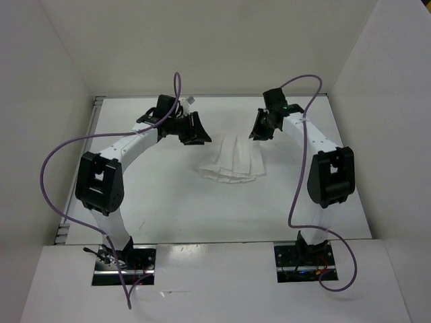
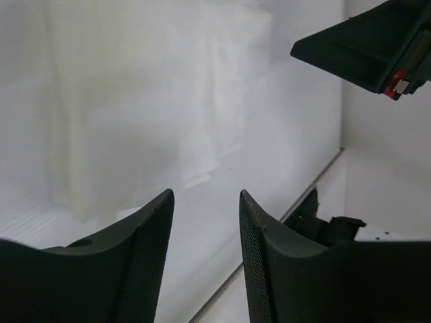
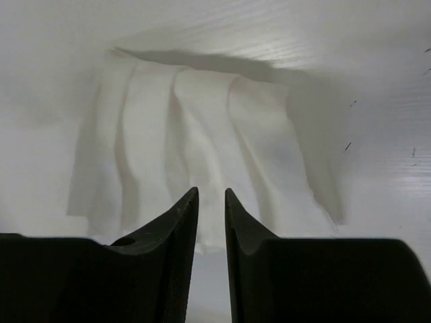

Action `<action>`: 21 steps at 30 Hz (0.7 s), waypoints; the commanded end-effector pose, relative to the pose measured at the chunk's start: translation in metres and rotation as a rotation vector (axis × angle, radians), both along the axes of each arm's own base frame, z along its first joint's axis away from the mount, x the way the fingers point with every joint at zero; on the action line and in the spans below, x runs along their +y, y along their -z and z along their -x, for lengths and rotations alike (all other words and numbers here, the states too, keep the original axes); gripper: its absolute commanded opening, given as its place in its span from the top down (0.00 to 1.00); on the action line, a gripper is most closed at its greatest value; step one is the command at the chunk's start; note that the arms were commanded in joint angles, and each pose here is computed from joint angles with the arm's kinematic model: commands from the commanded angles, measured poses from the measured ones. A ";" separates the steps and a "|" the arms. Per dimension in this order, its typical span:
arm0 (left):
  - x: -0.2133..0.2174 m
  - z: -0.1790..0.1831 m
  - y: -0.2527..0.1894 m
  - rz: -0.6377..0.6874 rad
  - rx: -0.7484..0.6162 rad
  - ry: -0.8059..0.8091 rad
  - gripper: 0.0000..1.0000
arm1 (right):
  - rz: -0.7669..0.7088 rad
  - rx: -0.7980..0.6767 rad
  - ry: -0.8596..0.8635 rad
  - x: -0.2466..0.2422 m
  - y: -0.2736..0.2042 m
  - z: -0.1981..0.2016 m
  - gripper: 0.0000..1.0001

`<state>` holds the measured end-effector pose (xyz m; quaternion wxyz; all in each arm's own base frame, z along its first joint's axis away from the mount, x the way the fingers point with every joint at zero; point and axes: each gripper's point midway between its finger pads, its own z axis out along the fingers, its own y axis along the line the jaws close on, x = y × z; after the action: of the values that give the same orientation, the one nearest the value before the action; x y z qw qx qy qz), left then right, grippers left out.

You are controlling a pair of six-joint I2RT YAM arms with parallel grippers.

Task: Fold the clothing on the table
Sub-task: Fold the skirt

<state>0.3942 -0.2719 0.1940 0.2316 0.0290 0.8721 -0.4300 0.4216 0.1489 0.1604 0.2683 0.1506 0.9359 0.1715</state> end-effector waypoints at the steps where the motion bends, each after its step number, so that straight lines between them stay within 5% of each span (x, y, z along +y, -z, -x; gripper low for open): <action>1: 0.018 -0.011 0.026 -0.081 -0.030 -0.047 0.49 | -0.024 0.092 -0.042 0.014 0.051 -0.001 0.73; 7: 0.022 -0.013 0.074 -0.133 0.023 -0.062 0.49 | 0.038 0.195 -0.005 -0.001 0.094 0.024 0.73; 14: 0.010 0.023 0.126 -0.180 0.146 -0.008 0.50 | 0.095 0.340 0.026 -0.018 0.134 0.071 0.73; 21: 0.029 0.058 0.191 -0.332 0.326 0.042 0.53 | 0.082 0.296 0.047 -0.022 0.114 0.081 0.72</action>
<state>0.3520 -0.2577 0.0323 0.1107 0.0114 0.9408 -0.3202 0.3337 0.1270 0.0195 0.0930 0.1821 0.9743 0.0949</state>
